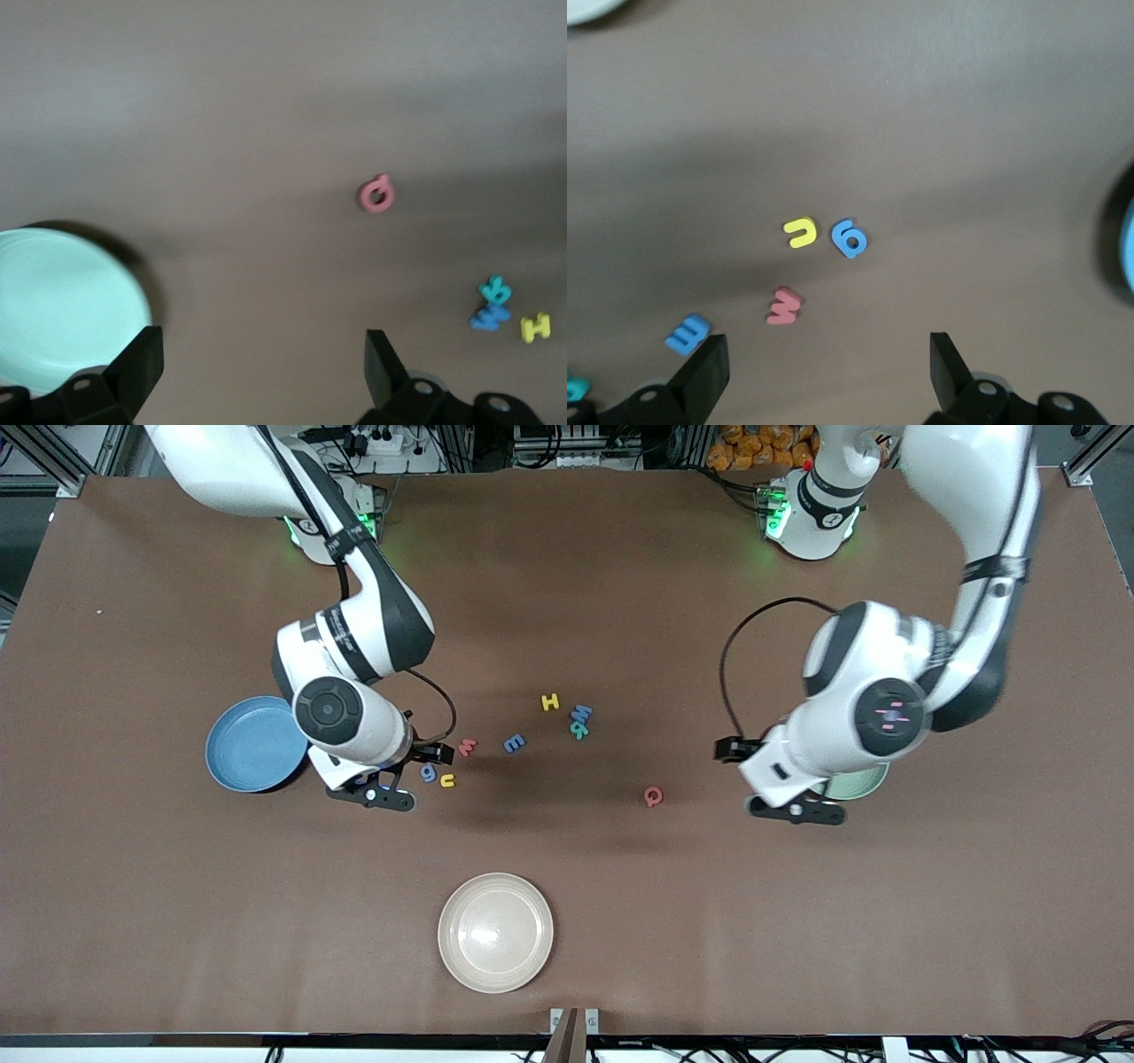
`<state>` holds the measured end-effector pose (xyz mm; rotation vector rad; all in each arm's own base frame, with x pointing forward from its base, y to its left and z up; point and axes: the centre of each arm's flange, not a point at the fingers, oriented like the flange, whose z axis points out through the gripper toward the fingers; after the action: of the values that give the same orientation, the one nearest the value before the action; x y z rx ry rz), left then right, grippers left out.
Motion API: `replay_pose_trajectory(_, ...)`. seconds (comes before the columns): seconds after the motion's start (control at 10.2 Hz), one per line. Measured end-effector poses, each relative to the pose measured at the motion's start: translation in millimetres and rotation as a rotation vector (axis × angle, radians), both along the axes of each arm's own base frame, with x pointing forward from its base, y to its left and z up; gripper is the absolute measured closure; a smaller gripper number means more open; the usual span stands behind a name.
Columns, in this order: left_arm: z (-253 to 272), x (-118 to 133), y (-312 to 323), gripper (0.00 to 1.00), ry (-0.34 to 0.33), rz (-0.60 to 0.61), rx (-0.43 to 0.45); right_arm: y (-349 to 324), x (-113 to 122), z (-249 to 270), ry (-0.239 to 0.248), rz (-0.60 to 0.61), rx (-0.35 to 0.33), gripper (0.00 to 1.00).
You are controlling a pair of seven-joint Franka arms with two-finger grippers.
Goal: Sort upper and lower case letters into plates
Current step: 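Move the right gripper and the left gripper toward the scattered letters, then grasp the pink w with the right gripper while the left grasps pink a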
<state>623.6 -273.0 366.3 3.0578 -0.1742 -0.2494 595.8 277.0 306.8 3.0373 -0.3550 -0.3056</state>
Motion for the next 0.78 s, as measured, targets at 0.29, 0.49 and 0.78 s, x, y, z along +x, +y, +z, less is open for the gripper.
replay_pose_trajectory(0.29, -41, -8, -44, 0.00, -0.006, 0.032, -0.006, 37, -14, -43, -0.031, -0.115, -0.018, 0.00)
replay_pose_trajectory(0.49, -66, -14, -68, 0.00, -0.017, 0.045, -0.016, 45, -26, -76, -0.039, -0.190, -0.033, 0.00)
replay_pose_trajectory(0.78, -118, -20, -85, 0.00, -0.005, 0.037, -0.022, 37, -29, -95, -0.051, -0.336, -0.059, 0.00)
